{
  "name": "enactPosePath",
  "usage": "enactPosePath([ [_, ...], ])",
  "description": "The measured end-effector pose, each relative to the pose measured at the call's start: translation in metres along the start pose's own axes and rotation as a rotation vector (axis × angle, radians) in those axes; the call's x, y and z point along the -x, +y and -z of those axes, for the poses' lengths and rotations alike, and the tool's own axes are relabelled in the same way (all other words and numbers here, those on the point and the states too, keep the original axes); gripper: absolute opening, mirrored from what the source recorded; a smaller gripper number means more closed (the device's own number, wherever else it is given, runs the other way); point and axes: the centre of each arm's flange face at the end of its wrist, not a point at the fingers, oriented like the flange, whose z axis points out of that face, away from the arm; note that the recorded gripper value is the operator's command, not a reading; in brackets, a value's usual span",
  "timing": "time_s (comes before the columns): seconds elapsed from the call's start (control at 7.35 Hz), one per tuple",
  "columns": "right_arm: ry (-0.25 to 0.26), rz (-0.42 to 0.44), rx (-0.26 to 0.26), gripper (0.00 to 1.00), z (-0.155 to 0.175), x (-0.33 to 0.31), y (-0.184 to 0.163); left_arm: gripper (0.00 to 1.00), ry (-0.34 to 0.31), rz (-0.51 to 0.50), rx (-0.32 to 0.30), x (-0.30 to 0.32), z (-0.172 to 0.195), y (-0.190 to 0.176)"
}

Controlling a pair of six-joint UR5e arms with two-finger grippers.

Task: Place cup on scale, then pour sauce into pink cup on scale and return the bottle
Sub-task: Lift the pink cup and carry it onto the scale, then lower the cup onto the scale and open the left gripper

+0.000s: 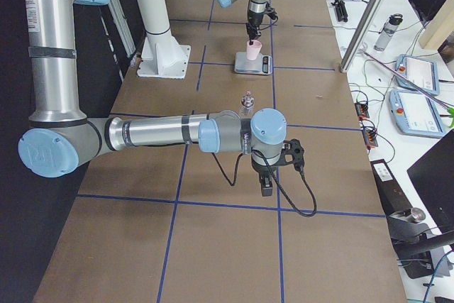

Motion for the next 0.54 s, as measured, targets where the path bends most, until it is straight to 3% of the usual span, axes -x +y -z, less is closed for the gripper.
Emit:
enactPosePath([
  [0.54, -0.001, 0.001, -0.001, 1.0, 0.0007, 0.0009, -0.0006, 0.0, -0.008, -0.006, 0.009, 0.0035, -0.0096, 0.004],
])
